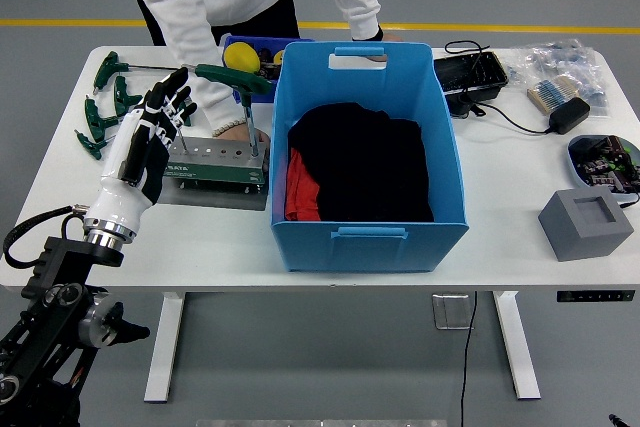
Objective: Lift tool from toolbox,place it in box,lift tool from toolbox,place it in box
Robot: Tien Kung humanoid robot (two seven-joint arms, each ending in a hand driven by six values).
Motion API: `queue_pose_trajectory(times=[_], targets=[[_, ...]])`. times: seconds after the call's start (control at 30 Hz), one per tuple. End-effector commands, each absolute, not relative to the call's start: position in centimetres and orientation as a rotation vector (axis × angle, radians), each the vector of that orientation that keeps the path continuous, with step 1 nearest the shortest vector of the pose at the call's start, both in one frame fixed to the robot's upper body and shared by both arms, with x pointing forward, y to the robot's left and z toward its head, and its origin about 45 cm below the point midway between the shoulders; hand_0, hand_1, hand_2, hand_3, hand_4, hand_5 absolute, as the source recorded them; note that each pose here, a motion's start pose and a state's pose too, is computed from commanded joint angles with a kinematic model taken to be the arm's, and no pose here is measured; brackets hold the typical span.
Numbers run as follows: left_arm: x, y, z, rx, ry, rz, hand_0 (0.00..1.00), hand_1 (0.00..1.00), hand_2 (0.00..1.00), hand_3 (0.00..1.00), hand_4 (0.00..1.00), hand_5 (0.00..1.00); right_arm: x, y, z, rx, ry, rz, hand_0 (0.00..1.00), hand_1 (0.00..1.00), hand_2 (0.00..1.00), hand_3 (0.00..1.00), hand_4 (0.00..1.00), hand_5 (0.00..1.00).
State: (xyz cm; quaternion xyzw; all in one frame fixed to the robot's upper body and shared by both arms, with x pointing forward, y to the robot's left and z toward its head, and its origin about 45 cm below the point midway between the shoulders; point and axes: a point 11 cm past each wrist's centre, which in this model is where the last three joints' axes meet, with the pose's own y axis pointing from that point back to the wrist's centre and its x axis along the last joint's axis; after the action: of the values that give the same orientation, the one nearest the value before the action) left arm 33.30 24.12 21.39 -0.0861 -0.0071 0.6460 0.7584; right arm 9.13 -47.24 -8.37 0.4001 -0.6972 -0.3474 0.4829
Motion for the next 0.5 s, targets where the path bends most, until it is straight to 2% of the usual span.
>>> queue_pose_trajectory(times=[0.33, 0.47, 0.5], targets=[[34.2, 24.1, 21.9, -0.210, -0.025, 1.422, 0.923, 0.998, 0.998, 0.908, 0.933, 0.925, 9.6, -47.6, -8.1, 0.977, -1.700, -0.837, 0.686, 0.672, 0.724, 0.570, 0.775, 0.709], [34.6, 25.7, 22.3, -0.229, -0.041, 1.475, 0.923, 0.998, 0.998, 0.908, 0.933, 0.925, 9.7, -47.4, -8.2, 0.984, -1.703, -0.838, 0.686, 0.672, 0.724, 0.570, 0.775, 0.709], [34.7, 26.3, 22.5, -0.236, -0.047, 1.494, 0.878, 0.941, 0.992, 0.894, 0.932, 0.921, 9.8, -47.3, -8.2, 0.987, -1.701, -0.838, 0.686, 0.671, 0.723, 0.571, 0.777, 0.709]])
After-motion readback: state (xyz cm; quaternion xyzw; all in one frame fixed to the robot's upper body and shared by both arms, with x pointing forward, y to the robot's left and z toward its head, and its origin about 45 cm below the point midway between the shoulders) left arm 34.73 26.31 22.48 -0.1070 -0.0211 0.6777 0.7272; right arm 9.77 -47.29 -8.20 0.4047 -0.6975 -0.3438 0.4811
